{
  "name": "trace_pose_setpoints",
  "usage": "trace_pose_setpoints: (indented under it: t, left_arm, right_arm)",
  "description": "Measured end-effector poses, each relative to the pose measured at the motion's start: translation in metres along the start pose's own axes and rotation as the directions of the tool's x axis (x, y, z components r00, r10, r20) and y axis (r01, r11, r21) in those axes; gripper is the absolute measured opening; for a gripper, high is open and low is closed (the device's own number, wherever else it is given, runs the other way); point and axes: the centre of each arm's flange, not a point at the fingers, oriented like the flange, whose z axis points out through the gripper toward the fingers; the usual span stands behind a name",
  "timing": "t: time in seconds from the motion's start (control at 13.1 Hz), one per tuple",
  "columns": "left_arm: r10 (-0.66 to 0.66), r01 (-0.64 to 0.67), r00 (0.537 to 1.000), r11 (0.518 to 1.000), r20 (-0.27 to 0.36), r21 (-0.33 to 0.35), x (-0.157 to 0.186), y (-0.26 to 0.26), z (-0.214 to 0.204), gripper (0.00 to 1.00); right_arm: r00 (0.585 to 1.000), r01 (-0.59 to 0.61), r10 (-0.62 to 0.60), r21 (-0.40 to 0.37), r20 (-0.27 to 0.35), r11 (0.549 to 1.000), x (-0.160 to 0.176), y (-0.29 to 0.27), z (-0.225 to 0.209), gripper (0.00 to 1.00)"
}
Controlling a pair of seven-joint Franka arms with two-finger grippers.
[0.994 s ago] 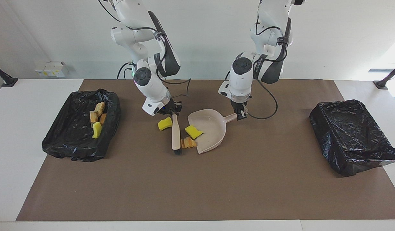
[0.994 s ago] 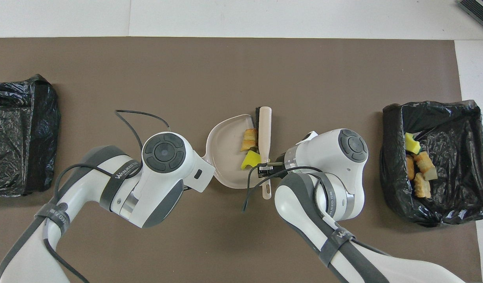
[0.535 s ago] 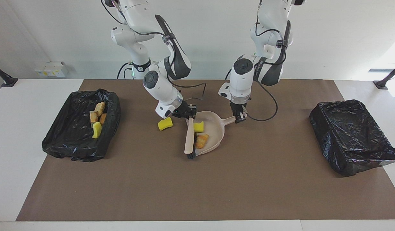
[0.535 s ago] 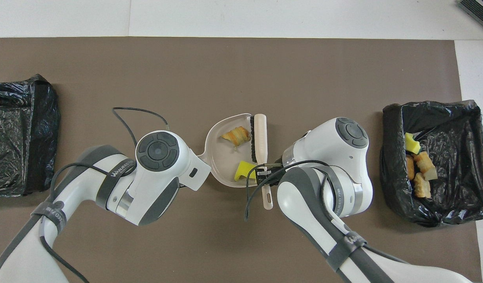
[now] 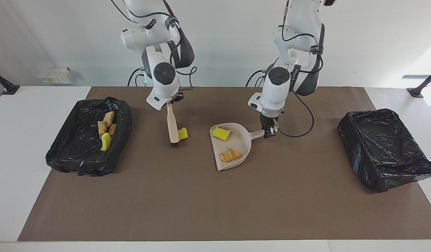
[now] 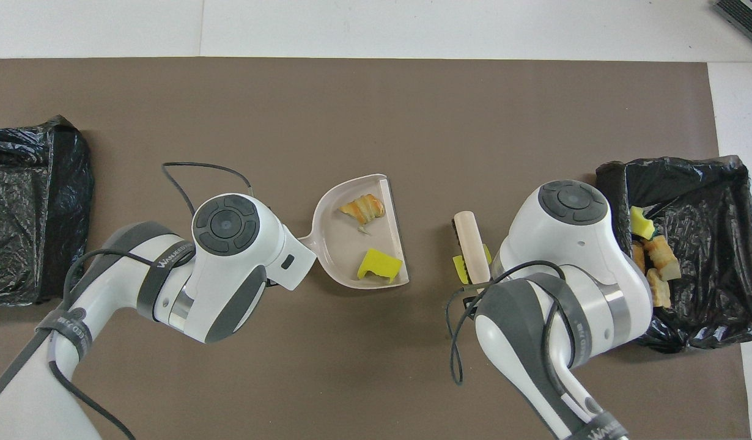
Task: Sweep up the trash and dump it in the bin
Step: 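Sweep the crust and sponge pieces into the dustpan with the right gripper, then move the brush behind the remaining sponge pieces with the right gripper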
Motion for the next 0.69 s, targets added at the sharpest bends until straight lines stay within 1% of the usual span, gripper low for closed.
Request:
trace_pose_setpoints:
  t: [0.08, 0.15, 0.31, 0.46, 0.69]
  left_arm:
    - [0.004, -0.004, 1.000, 1.000, 0.009, -0.011, -0.004, 0.001, -0.004, 0.32]
    - [0.008, -0.008, 1.000, 1.000, 0.015, -0.015, -0.005, 0.003, -0.008, 0.32]
    - [0.013, -0.013, 1.000, 1.000, 0.023, -0.020, -0.006, 0.006, -0.012, 0.32]
    - [0.018, -0.017, 0.999, 0.999, 0.031, -0.030, -0.009, 0.011, -0.007, 0.32]
    - [0.034, -0.032, 0.998, 0.999, 0.053, -0.040, -0.012, 0.019, 0.002, 0.32]
  right_arm:
    - [1.000, -0.023, 0.023, -0.005, -0.003, 1.000, -0.007, 0.015, 0.016, 0.26]
    - [0.999, -0.051, 0.051, 0.009, -0.013, 0.999, -0.014, 0.031, 0.032, 0.26]
    - [0.998, -0.066, 0.066, 0.026, -0.018, 0.998, -0.030, 0.045, 0.050, 0.26]
    - [0.997, -0.065, 0.067, 0.062, -0.028, 0.996, -0.036, 0.037, 0.054, 0.26]
    - [0.995, -0.064, 0.074, 0.150, -0.066, 0.987, -0.032, 0.018, 0.056, 0.26]
